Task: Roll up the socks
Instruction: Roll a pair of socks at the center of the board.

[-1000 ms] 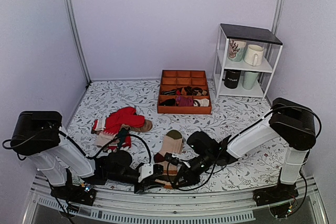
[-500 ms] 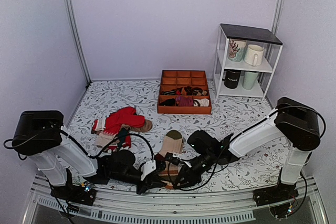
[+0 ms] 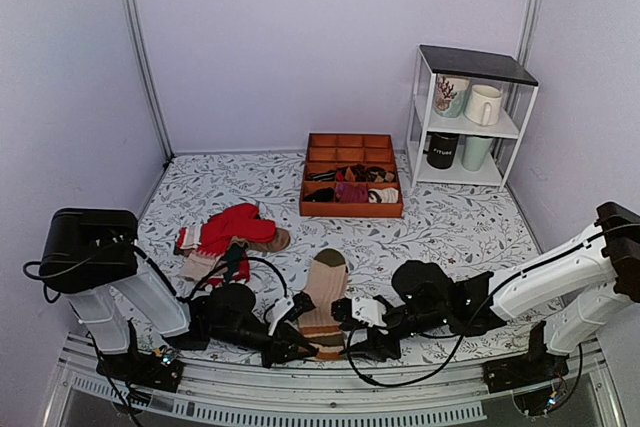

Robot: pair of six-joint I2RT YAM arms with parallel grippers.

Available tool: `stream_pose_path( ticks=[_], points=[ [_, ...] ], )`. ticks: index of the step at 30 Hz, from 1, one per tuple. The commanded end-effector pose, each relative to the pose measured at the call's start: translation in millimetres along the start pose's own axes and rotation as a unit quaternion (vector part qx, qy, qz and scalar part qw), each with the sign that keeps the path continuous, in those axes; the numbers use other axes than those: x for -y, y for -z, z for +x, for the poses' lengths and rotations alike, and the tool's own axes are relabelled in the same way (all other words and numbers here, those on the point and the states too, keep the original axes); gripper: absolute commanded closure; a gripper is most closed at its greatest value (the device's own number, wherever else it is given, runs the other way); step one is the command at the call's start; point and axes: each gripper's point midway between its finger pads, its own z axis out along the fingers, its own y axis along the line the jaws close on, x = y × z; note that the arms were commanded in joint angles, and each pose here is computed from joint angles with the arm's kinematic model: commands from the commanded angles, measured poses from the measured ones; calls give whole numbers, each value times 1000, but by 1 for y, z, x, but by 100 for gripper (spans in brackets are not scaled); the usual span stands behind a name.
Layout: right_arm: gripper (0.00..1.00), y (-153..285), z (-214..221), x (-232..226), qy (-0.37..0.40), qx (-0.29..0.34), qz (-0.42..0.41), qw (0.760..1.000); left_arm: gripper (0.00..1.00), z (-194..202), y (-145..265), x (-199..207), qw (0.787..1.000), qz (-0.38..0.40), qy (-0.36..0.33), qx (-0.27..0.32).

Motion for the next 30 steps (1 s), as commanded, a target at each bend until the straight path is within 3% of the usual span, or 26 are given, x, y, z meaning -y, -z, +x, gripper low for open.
stream_pose_path(
  ticks=[1, 5, 16, 26, 28, 30],
  points=[
    [44, -17, 1, -4, 84, -8, 25, 996, 100, 95, 23, -31, 981, -53, 115, -147],
    [44, -34, 18, -1, 93, -43, 45, 994, 100, 94, 25, -30, 981, -47, 117, -145],
    [48, -47, 18, -2, 90, -49, 40, 994, 100, 94, 21, -31, 981, -41, 113, -150],
    [78, -58, 49, -14, 29, -99, 3, 995, 100, 87, 20, -33, 983, -41, 107, -143],
    [82, -57, 55, -17, 5, -107, -5, 994, 87, 76, 19, -30, 987, -38, 92, -129],
    [83, -54, 60, -21, -21, -110, -15, 994, 82, 58, 20, -28, 991, -41, 65, -106]
  ],
)
